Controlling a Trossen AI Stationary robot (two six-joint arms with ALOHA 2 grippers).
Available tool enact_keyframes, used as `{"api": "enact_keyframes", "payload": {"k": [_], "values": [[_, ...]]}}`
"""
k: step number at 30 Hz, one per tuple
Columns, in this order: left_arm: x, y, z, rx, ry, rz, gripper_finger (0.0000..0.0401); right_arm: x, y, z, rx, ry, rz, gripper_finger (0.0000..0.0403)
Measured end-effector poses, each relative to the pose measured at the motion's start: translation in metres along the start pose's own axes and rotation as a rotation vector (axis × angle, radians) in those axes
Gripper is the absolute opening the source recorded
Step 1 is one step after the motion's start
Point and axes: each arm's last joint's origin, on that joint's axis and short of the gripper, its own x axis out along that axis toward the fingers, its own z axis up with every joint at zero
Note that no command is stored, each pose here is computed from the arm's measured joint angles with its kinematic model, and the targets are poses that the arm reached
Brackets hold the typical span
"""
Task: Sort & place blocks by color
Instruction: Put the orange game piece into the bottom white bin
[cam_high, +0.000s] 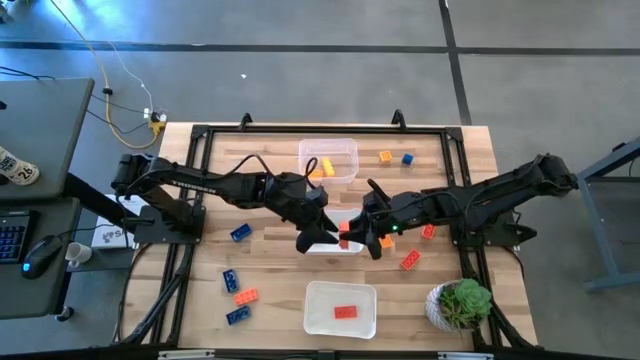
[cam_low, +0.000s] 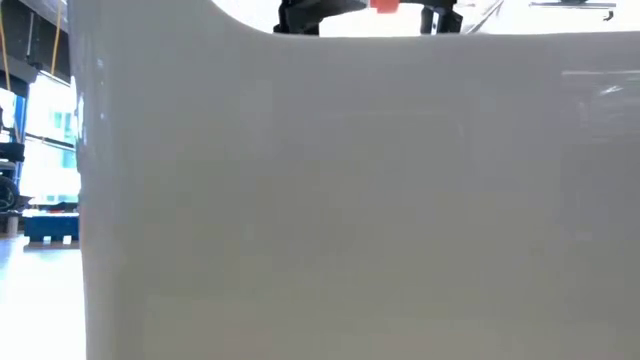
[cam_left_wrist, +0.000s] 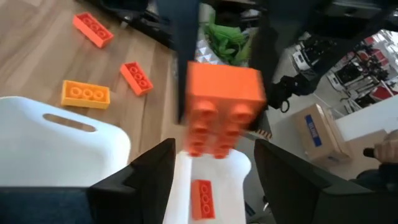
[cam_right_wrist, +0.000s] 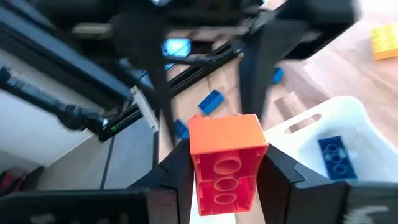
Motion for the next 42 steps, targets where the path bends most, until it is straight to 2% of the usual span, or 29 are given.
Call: {"api": "enact_keyframes", "payload": {"k": [20,27,31,38,42], "values": [[0.0016,-0.0053,0.0000,0.016,-0.043,0.016,0.0207,-0.0006,0.0037,0.0038,0.139,-0.103,-0.031,0.0108],[0.0016,-0.0047,0.0009,0.017,-0.068,0.047,0.0205,-0.0009,0.0062,0.0070,0.142,-0.134,-0.003,0.0108],[0.0016,-0.0046,0.0011,0.017,-0.072,0.051,0.0185,-0.0009,0.0060,0.0070,0.139,-0.135,-0.006,0.0108],[0.0017,-0.0050,0.0009,0.018,-0.071,0.048,0.0107,-0.0008,0.0062,0.0068,0.122,-0.129,-0.002,0.0108],[0.0021,-0.0062,0.0001,0.023,-0.072,0.050,0.0106,-0.0008,0.0060,0.0065,0.121,-0.124,-0.002,0.0145]]}}
